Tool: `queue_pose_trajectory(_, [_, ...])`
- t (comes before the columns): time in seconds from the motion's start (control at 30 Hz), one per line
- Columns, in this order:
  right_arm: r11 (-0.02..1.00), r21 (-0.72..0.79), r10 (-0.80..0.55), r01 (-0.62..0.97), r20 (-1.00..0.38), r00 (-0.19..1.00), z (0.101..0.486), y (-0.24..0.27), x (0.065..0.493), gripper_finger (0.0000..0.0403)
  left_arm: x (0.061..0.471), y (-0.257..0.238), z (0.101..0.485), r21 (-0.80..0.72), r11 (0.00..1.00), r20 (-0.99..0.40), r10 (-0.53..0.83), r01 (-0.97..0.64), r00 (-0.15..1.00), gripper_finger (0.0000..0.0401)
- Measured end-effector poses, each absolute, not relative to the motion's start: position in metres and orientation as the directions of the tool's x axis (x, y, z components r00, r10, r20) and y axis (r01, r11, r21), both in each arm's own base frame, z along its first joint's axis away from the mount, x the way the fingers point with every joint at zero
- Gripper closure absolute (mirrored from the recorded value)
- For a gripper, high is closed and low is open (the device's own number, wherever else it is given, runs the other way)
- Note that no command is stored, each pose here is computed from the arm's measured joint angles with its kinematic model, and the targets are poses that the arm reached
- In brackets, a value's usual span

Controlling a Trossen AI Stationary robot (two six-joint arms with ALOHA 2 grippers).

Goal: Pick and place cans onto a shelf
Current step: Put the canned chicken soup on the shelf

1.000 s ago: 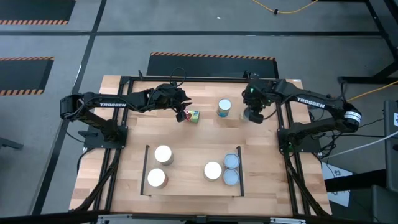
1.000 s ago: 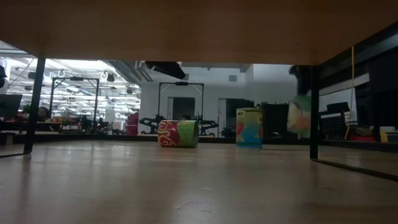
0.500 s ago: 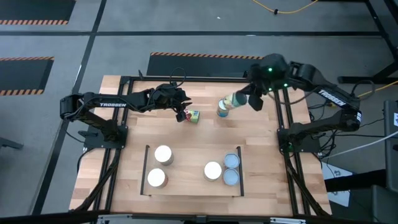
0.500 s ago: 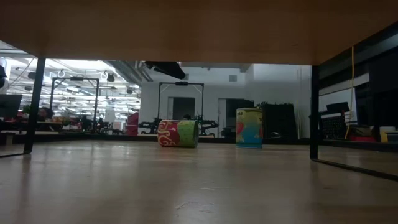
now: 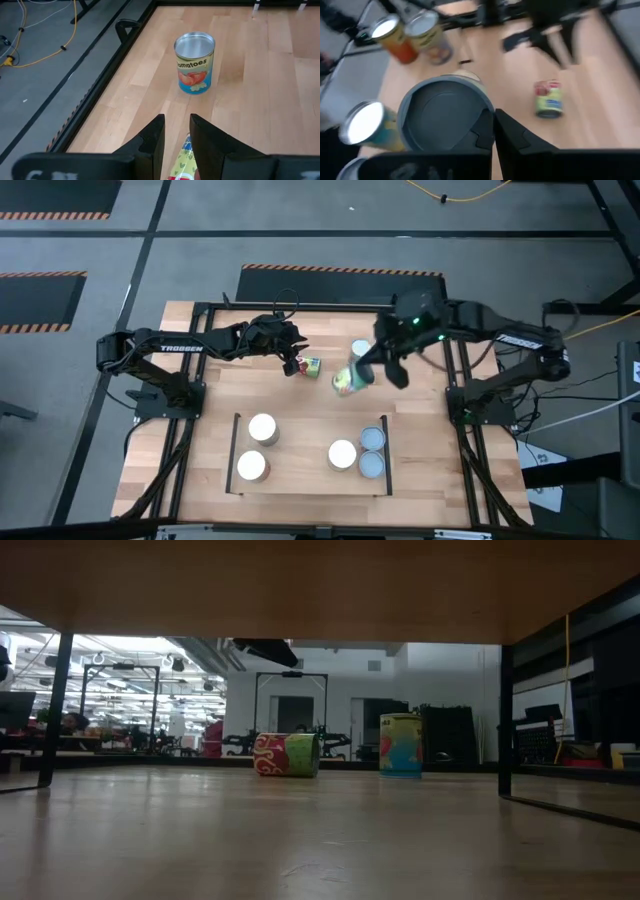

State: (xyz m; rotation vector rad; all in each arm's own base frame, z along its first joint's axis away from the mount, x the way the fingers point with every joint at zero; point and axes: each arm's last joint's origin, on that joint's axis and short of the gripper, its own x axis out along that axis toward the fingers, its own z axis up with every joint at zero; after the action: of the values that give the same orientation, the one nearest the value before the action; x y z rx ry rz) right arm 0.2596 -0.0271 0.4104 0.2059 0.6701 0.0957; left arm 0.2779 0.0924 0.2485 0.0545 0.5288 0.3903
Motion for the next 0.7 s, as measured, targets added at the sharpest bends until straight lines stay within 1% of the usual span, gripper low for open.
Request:
queue_pose_trajectory(0.1, [0.967, 0.243, 0.221, -0.083, -0.625, 0.749, 0.4, -0.016, 0.275, 0.0393, 0.278, 0.092, 0.248, 0.15, 0.925, -0.481, 0.377, -0.349, 0.792, 0.0318])
queue_pose_trajectory(0.37, [0.961, 0.258, 0.258, -0.101, -0.701, 0.665, 0.372, -0.005, 0.304, 0.0393, 0.278, 0.092, 0.248, 0.15, 0.925, -0.481, 0.376, -0.349, 0.792, 0.0318])
queue_pose_trajectory(0.5, [0.958, 0.265, 0.272, -0.109, -0.724, 0.634, 0.362, 0.0, 0.312, 0.0393, 0.278, 0.092, 0.248, 0.149, 0.925, -0.481, 0.376, -0.349, 0.792, 0.0318])
queue_pose_trajectory(0.7, [0.943, 0.302, 0.327, -0.142, -0.751, 0.573, 0.351, 0.009, 0.318, 0.0393, 0.278, 0.092, 0.248, 0.149, 0.925, -0.481, 0.376, -0.349, 0.792, 0.0318])
